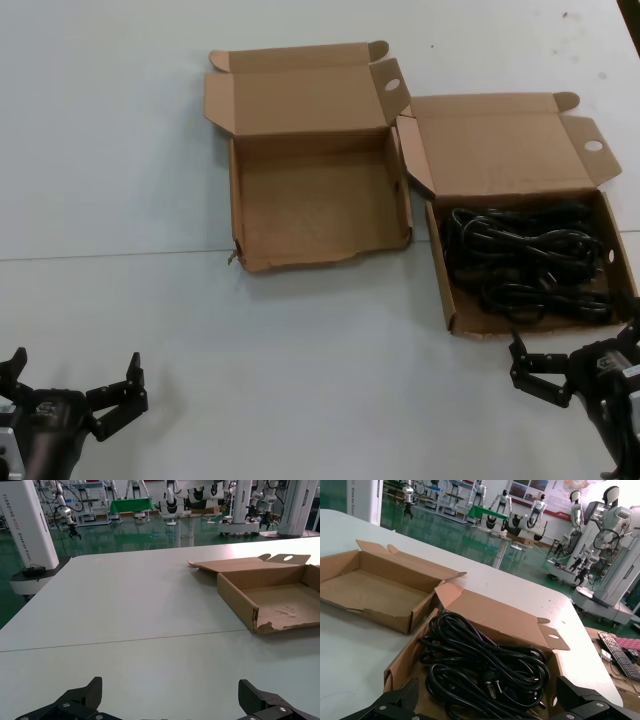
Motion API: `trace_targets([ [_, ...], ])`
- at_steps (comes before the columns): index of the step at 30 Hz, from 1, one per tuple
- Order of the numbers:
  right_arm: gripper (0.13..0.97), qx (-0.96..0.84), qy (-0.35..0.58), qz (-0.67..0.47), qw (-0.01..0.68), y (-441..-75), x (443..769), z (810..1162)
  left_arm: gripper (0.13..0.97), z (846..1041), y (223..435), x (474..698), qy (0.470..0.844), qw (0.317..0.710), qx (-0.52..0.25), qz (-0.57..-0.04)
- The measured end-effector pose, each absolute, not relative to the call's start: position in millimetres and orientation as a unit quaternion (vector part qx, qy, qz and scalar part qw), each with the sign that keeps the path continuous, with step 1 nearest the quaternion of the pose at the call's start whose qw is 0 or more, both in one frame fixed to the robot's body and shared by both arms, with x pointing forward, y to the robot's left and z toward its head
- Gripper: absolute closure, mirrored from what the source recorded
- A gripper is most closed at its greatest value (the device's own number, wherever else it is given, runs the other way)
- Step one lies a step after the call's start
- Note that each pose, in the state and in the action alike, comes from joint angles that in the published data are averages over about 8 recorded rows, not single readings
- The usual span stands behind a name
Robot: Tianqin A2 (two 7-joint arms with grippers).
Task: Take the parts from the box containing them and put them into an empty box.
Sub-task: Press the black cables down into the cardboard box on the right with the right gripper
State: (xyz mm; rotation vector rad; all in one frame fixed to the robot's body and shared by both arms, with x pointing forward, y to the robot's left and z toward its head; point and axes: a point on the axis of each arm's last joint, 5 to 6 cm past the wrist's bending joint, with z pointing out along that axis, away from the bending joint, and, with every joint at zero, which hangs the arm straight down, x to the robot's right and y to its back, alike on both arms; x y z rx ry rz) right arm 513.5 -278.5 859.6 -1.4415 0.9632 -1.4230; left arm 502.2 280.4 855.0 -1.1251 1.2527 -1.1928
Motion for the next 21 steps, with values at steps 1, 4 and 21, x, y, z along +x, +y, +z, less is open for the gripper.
trace_targets([
  [1,0.13,-0.579,0.387,-0.571,0.434,-278.5,513.5,859.6,0.132,855.0,280.4,502.2,0.521,0.513,-0.468,-0.496],
  [4,0.13,-0.579,0.387,-0.571,0.434,-278.5,513.5,859.6,0.132,855.0,280.4,502.2,0.521,0.513,-0.468,-0.496],
  [21,0.13,-0.579,0.387,-0.571,0.434,-278.5,513.5,859.6,0.138,855.0,280.4,502.2,0.521,0.513,-0.468,-0.496],
])
